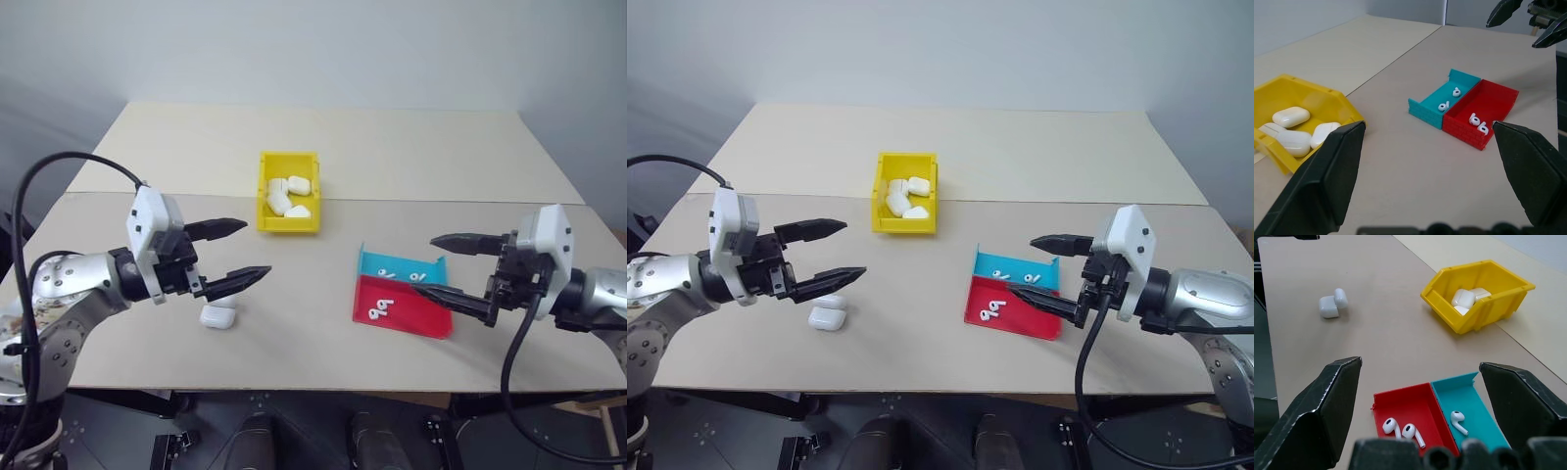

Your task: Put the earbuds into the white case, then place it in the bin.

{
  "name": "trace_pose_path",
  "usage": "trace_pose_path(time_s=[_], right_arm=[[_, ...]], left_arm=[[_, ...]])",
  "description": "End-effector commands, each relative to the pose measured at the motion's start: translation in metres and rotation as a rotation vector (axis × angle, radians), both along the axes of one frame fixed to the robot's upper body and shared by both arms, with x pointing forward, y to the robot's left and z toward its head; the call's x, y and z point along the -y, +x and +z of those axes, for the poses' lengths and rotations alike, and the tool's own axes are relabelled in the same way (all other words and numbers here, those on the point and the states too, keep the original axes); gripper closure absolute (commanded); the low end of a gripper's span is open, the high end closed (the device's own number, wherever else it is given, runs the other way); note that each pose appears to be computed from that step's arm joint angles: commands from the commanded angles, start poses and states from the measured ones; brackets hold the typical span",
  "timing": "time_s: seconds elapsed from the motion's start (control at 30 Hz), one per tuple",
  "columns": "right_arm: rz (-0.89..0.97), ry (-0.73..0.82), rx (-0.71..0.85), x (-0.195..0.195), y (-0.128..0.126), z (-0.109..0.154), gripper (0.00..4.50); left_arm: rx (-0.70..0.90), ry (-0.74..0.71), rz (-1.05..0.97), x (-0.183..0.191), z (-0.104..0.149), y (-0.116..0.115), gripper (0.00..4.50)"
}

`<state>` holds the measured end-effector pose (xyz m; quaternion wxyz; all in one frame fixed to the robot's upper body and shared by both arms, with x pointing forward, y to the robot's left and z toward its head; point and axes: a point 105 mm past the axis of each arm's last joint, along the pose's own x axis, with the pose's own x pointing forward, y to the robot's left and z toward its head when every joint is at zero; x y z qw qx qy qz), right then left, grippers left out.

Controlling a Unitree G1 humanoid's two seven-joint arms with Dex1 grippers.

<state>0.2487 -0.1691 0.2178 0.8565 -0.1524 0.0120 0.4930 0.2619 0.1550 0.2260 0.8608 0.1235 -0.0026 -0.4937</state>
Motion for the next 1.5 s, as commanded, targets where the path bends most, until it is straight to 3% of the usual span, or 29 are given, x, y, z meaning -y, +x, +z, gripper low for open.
trace_pose_path(time_s=[0.03,0.47,0.73,0.87,1.13,1.23,1.5], right_arm=[[0.01,0.0,0.029,0.0,-0.003,0.009,0.02],[0.006,0.016,-0.014,-0.006,0.003,0.007,0.02],[-0.006,0.036,-0.016,-0.01,-0.002,0.001,0.02],[-0.009,0.041,-0.016,-0.012,-0.003,-0.002,0.0],[-0.012,0.038,-0.019,-0.012,-0.007,-0.005,0.0],[-0.012,0.034,-0.02,-0.012,-0.008,-0.005,0.0],[-0.011,0.016,-0.02,-0.01,-0.009,-0.004,0.0]], left_arm=[[0.022,0.026,0.034,-0.005,0.007,0.002,0.0],[-0.026,0.217,0.067,-0.01,0.011,0.001,0.0],[-0.028,0.201,-0.113,-0.016,0.003,-0.019,0.0],[-0.042,0.221,-0.176,-0.029,-0.004,-0.028,0.9],[-0.103,0.441,-0.238,-0.055,-0.053,-0.04,3.7],[-0.106,0.539,-0.275,-0.063,-0.066,-0.043,4.47],[-0.096,0.694,-0.253,-0.071,-0.098,-0.023,4.47]])
